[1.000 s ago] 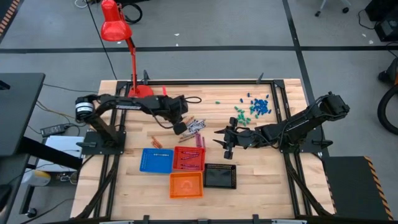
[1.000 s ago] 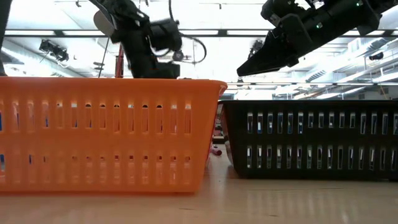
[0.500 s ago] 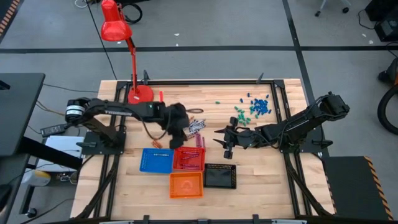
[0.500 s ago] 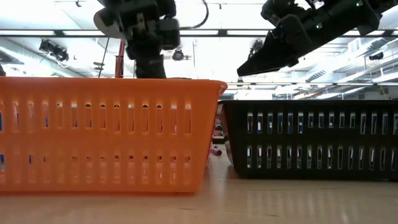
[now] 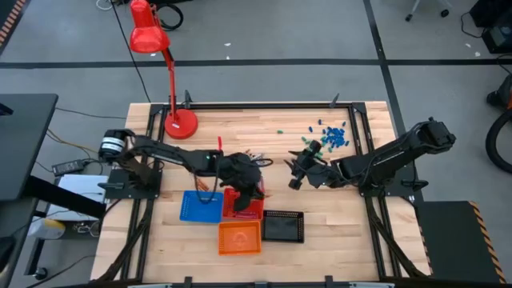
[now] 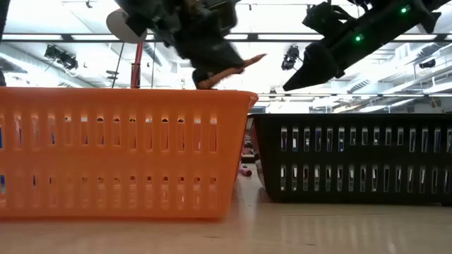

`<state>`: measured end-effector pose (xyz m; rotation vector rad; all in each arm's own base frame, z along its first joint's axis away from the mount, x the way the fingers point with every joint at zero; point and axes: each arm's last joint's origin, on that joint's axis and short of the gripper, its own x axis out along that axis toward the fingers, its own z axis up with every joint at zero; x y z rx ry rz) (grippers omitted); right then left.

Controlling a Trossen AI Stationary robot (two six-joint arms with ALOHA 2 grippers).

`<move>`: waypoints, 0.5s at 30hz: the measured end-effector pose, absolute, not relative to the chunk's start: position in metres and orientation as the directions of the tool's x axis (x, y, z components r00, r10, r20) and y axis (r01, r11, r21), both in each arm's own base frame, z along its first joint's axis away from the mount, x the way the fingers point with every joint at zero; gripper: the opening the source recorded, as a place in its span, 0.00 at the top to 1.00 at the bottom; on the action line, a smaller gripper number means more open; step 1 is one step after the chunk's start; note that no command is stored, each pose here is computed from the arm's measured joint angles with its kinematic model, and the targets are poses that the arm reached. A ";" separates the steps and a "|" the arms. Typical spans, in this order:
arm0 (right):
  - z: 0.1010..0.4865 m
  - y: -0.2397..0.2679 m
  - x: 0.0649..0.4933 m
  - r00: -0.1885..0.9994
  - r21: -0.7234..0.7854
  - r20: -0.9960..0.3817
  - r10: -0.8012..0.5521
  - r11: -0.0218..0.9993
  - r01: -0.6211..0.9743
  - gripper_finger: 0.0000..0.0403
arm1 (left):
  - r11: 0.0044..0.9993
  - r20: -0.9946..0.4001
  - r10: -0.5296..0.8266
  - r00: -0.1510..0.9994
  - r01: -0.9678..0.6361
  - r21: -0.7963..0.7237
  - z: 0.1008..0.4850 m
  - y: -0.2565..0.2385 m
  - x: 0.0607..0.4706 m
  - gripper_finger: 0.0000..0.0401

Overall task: Sort crayons
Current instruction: Put the orange crayon into the black bin

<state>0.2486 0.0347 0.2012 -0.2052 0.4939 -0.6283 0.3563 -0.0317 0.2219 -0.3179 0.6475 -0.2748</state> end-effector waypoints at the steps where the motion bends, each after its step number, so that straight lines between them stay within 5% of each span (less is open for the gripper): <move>1: 0.202 0.032 0.247 0.688 -0.323 -0.384 -0.616 0.787 0.525 0.58 | 0.915 -0.533 -0.350 0.770 0.157 -0.373 0.217 -0.033 0.360 0.90; 15: 0.203 0.010 0.237 0.658 -0.240 -0.432 -0.617 0.782 0.575 0.58 | 0.877 -0.450 -0.460 0.766 0.315 -0.362 0.191 -0.061 0.400 0.90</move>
